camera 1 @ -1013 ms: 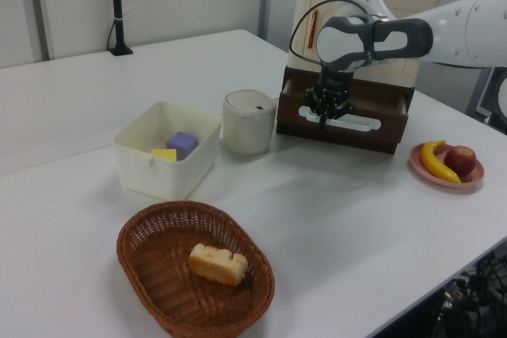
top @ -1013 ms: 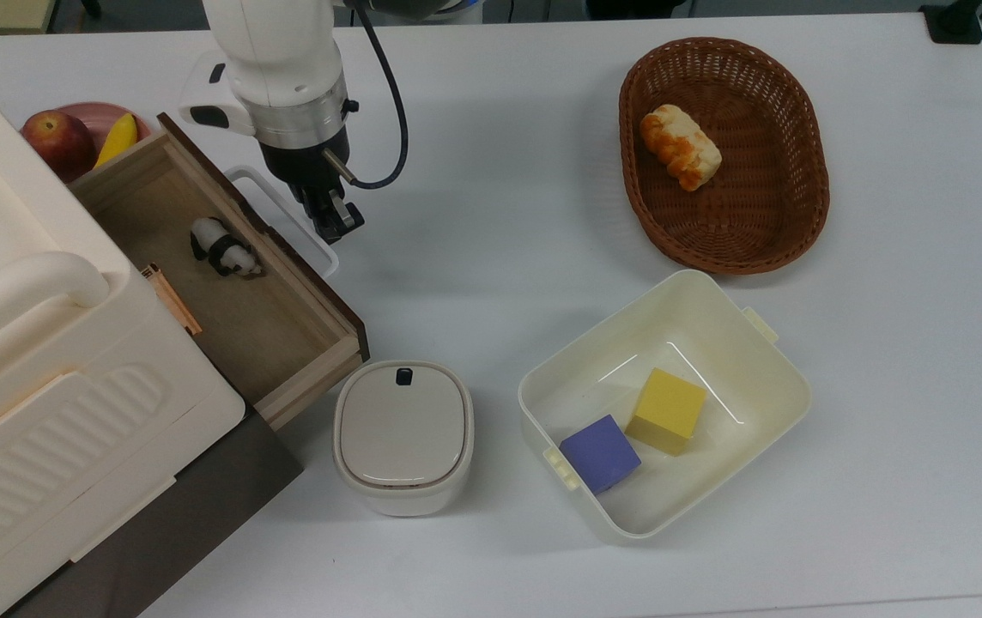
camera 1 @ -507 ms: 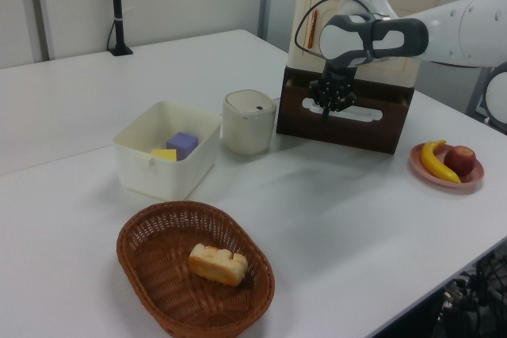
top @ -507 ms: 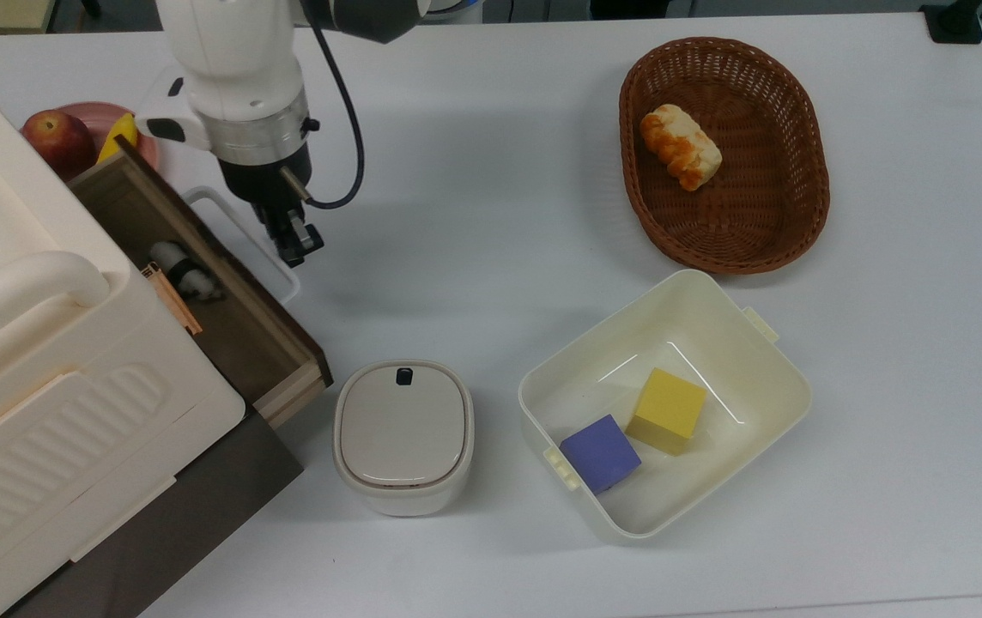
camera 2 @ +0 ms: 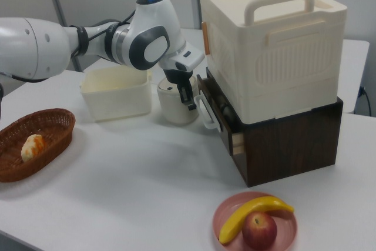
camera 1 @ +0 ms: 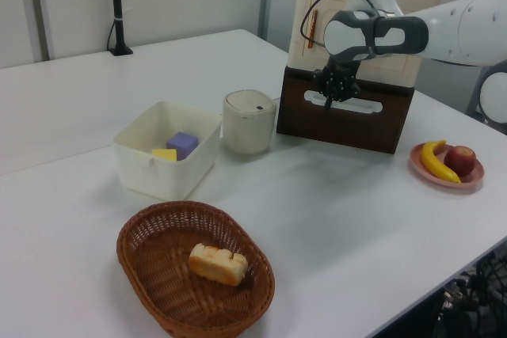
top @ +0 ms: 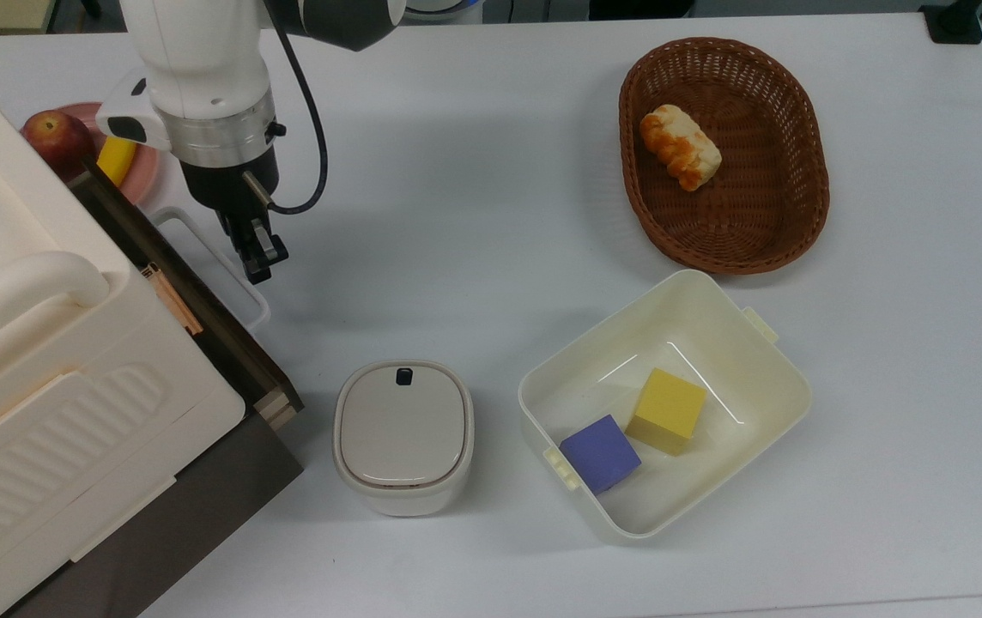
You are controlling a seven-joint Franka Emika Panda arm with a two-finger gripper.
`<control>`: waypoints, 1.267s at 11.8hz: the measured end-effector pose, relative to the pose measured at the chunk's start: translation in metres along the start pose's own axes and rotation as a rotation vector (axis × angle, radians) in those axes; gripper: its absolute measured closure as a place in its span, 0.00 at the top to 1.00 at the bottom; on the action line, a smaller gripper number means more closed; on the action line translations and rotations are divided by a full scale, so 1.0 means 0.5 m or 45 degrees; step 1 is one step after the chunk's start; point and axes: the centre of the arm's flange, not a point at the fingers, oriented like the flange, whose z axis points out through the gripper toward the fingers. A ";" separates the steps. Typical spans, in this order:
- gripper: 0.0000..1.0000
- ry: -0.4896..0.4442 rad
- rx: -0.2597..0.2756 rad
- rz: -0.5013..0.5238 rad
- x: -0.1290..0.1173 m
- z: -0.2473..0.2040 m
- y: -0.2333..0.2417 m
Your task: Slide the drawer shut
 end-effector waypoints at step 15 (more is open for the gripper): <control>0.01 0.066 -0.052 -0.049 0.047 0.021 0.006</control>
